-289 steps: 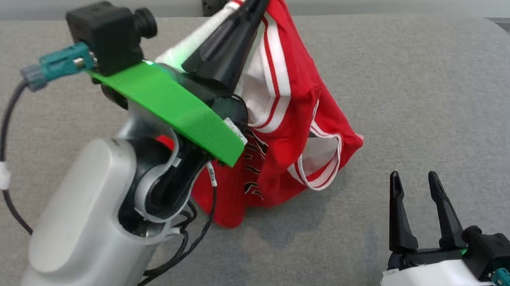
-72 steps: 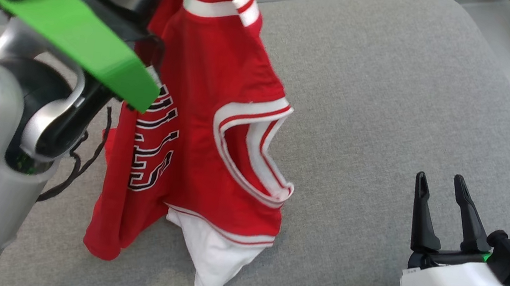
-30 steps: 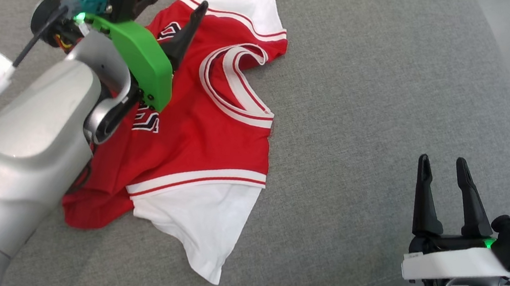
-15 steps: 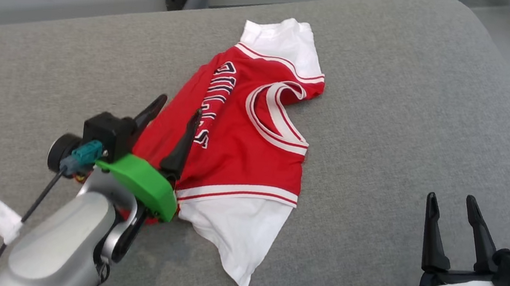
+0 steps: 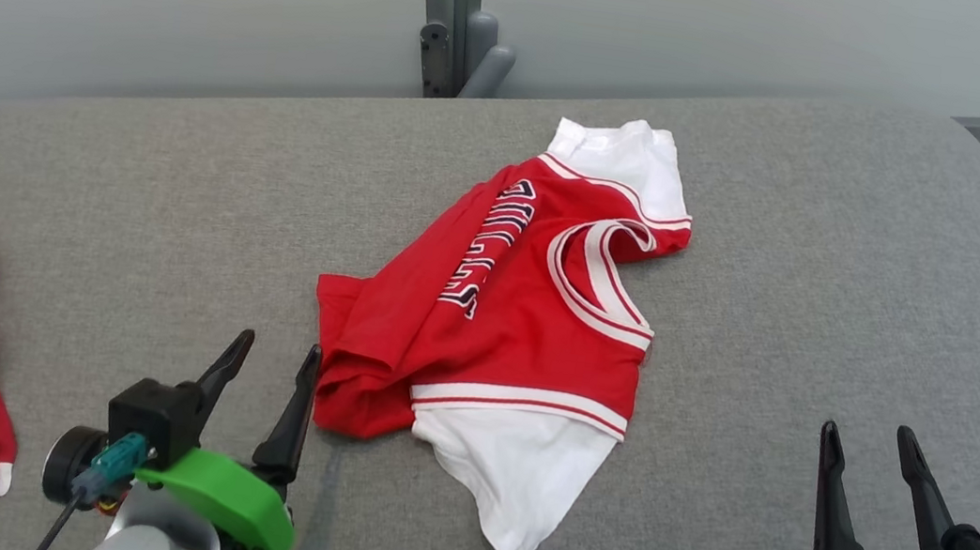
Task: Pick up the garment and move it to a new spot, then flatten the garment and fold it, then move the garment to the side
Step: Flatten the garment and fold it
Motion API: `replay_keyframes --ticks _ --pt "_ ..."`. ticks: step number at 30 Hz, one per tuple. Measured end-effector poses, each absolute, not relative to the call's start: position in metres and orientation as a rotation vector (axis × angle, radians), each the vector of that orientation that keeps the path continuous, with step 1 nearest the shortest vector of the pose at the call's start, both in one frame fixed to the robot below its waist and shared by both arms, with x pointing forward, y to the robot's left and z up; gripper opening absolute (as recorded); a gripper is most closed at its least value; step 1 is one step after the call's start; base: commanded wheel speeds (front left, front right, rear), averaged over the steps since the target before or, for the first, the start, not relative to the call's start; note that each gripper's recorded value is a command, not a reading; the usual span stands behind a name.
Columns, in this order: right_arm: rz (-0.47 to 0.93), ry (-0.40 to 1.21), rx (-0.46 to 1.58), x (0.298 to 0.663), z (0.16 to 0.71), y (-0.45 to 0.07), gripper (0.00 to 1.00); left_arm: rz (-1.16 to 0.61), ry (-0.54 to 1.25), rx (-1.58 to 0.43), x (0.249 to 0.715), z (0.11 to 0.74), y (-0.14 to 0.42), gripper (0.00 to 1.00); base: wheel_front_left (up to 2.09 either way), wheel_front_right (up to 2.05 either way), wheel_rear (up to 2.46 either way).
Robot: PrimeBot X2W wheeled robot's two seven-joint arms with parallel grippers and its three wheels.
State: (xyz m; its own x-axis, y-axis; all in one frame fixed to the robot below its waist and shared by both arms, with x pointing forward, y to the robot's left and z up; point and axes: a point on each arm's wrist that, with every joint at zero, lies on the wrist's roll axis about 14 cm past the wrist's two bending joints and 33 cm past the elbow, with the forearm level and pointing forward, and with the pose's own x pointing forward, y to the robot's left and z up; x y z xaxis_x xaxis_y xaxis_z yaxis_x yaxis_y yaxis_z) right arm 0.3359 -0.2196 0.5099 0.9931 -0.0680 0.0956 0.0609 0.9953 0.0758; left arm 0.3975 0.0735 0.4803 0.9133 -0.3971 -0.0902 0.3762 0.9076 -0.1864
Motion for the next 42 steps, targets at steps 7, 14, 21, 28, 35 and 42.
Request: replay_keyframes --ticks 7,14,21,28,35,42 --pt "-0.031 -0.108 0.078 0.331 0.513 -0.209 1.0 -0.268 0.091 -0.164 0.37 0.482 0.113 1.0 0.0 0.0 0.0" --pt "-0.004 -0.121 0.08 0.332 0.516 -0.202 1.0 -0.153 0.067 -0.159 0.349 0.48 0.148 1.0 0.0 0.0 0.0" --pt "0.037 -0.119 0.083 0.334 0.516 -0.19 1.0 -0.07 0.035 -0.168 0.336 0.483 0.175 1.0 0.0 0.0 0.0" --pt "0.061 -0.125 0.086 0.337 0.518 -0.183 1.0 -0.023 0.026 -0.166 0.326 0.48 0.191 1.0 0.0 0.0 0.0" --pt "0.068 -0.121 0.086 0.338 0.517 -0.181 1.0 -0.032 0.023 -0.17 0.325 0.478 0.191 1.0 0.0 0.0 0.0" --pt "0.066 -0.105 0.095 0.339 0.512 -0.179 1.0 -0.204 0.047 -0.193 0.349 0.475 0.14 1.0 0.0 0.0 0.0"
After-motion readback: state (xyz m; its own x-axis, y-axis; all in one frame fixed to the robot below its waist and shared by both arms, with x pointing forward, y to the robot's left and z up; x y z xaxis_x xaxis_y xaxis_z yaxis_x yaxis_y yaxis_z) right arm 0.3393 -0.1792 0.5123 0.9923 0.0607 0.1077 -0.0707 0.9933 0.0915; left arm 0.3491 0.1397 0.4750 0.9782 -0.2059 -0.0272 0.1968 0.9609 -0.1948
